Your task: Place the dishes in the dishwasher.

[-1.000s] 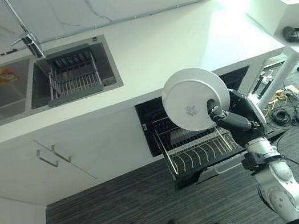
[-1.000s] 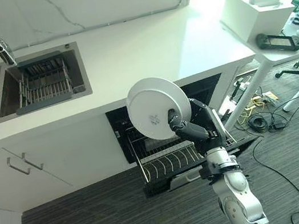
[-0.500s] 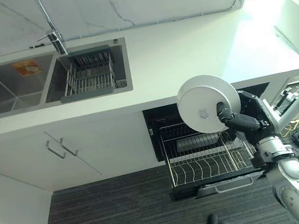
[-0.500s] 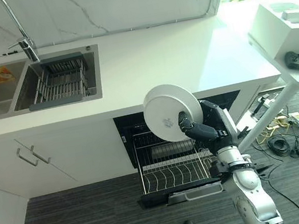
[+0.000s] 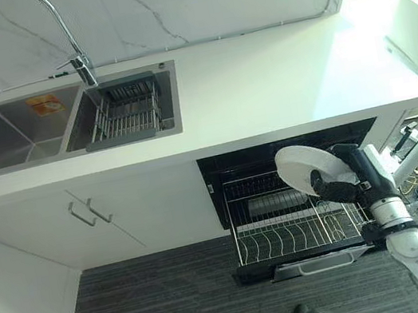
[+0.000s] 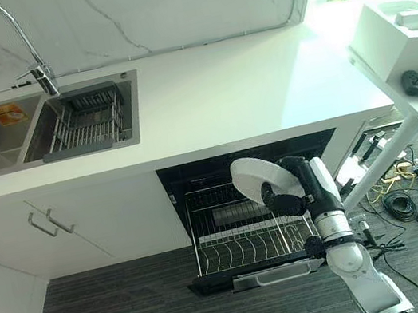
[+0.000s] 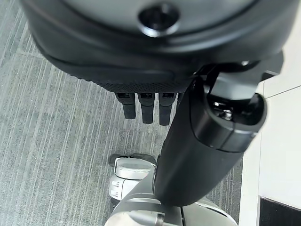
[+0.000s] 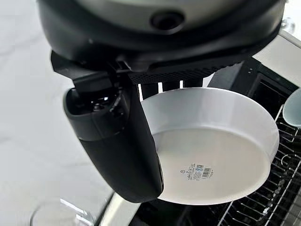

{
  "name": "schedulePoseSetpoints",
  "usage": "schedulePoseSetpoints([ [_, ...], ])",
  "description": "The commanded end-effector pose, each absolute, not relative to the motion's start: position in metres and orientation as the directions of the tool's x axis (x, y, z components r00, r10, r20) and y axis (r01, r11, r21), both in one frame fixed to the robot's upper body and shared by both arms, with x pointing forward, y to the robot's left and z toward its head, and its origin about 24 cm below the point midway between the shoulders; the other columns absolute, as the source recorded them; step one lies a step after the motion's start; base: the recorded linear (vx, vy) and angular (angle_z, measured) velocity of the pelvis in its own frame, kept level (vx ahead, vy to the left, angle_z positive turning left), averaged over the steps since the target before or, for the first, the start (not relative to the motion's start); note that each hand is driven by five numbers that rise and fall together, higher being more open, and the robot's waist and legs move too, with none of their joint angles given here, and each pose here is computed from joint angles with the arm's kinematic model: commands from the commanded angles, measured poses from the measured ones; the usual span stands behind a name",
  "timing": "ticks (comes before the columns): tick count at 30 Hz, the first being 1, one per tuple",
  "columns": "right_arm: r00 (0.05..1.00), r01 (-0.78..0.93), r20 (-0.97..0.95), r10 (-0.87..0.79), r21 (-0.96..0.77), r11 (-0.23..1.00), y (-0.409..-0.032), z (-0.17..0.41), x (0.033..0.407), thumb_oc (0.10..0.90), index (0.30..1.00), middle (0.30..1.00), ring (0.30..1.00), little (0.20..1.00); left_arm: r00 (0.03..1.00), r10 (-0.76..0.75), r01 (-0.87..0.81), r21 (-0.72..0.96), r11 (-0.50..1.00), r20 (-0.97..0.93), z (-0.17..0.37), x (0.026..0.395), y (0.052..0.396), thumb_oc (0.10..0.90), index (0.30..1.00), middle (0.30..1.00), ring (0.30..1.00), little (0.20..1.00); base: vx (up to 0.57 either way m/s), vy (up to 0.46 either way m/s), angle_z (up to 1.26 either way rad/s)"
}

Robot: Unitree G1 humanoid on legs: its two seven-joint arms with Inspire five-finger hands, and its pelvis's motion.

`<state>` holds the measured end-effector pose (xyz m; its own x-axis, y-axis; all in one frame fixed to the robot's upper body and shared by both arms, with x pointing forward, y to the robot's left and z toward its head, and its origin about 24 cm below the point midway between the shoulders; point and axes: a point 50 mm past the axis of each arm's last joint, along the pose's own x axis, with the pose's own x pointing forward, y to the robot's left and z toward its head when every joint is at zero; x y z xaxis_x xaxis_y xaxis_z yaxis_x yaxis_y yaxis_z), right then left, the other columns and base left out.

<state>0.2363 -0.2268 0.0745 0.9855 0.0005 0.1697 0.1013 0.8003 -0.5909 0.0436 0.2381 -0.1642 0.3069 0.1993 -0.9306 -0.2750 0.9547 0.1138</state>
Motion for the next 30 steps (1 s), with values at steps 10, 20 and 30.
schedulePoseSetpoints([
  [10, 0.823, 0.415, 0.554, 0.129, -0.740, 0.529, -0.219, 0.114, 0.260, 0.400, 0.300, 0.300, 0.300, 0.300, 0.388, 0.206, -0.125, 0.171, 0.977, -0.898, -0.156, 0.065, 0.254, 0.800, 0.900, 0.900, 0.900, 0.900, 0.01, 0.000, 0.08],
  [20, 0.907, 0.306, 0.397, 0.140, -0.851, 0.427, -0.223, 0.077, 0.280, 0.400, 0.300, 0.300, 0.300, 0.300, 0.398, 0.191, -0.037, 0.192, 0.981, -0.897, -0.152, 0.074, 0.262, 0.800, 0.900, 0.900, 0.900, 0.900, 0.01, -0.007, 0.10],
  [30, 0.948, 0.244, 0.296, 0.113, -0.909, 0.338, -0.227, 0.056, 0.295, 0.400, 0.300, 0.300, 0.300, 0.300, 0.422, 0.162, -0.039, 0.160, 0.986, -0.892, -0.148, 0.084, 0.261, 0.800, 0.900, 0.900, 0.900, 0.900, 0.01, 0.002, 0.13],
])
